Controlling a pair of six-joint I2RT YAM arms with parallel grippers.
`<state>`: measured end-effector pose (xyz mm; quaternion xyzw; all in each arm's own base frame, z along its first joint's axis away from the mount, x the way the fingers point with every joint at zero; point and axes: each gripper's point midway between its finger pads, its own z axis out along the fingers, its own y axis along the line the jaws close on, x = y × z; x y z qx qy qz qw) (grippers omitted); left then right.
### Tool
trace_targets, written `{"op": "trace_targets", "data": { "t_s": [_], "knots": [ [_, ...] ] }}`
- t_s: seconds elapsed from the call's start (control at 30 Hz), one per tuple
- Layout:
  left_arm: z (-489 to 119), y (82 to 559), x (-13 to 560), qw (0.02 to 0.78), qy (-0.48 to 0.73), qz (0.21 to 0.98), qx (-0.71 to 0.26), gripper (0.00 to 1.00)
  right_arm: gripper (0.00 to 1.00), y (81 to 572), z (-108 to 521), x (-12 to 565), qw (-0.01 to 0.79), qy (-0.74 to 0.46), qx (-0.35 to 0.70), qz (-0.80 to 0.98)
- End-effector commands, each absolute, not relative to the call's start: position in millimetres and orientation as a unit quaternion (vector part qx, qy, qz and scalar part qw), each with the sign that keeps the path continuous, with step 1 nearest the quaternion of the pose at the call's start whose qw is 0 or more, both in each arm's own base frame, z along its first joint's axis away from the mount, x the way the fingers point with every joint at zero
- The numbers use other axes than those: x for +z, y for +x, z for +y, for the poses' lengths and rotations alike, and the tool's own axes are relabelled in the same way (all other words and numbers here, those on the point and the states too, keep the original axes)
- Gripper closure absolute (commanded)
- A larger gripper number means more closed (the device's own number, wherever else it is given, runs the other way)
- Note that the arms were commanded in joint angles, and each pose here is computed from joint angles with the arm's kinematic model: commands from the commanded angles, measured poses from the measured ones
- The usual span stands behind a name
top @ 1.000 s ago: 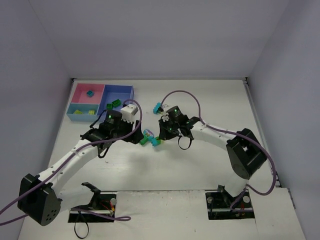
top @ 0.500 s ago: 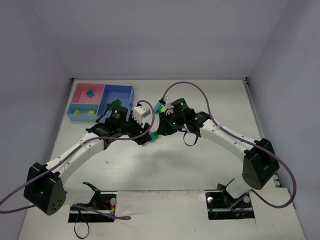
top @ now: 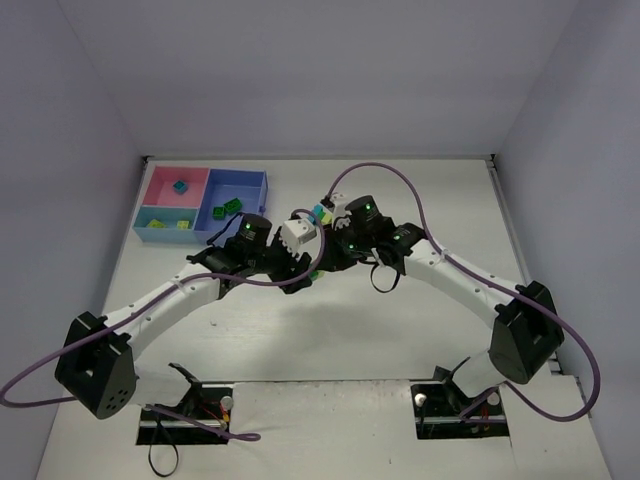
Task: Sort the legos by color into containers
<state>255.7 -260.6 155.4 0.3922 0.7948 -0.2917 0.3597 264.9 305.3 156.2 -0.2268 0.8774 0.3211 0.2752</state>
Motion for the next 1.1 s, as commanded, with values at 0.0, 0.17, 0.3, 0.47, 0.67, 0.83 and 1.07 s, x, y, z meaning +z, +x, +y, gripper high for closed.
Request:
{"op": "trace_targets", "data": {
  "t_s": [0.0, 0.17, 0.3, 0.47, 0.67, 0.83, 1.07],
  "knots": [
    [-267.6, 271.9, 190.0, 0.416, 0.405, 0.763, -0.284, 0.43, 1.00, 269.8, 308.2, 194.9, 0.312, -0.223, 0.349, 0.855],
    [-265.7, 272.4, 188.3, 0.414, 0.407, 0.765, -0.278, 0.47, 1.00, 270.9, 306.4, 190.3, 0.310, -0.223, 0.344, 0.858],
    [-266.6, 273.1, 185.3, 0.408, 0.406, 0.769, -0.278, 0.56, 1.00, 270.8, 306.5, 189.9, 0.308, -0.222, 0.346, 0.858],
    [-266.7, 273.6, 184.0, 0.408, 0.409, 0.768, -0.276, 0.75, 1.00, 272.9, 305.6, 190.8, 0.313, -0.222, 0.343, 0.858],
    [-264.6, 273.7, 187.2, 0.413, 0.413, 0.765, -0.271, 0.92, 1.00, 277.7, 296.1, 181.1, 0.315, -0.212, 0.325, 0.866],
    [-264.4, 272.7, 186.5, 0.409, 0.412, 0.768, -0.271, 0.94, 1.00, 285.6, 281.8, 167.7, 0.318, -0.196, 0.298, 0.878],
    [-263.2, 272.9, 184.5, 0.410, 0.413, 0.767, -0.269, 0.95, 1.00, 292.5, 269.9, 155.6, 0.316, -0.182, 0.277, 0.889]
  ]
}}
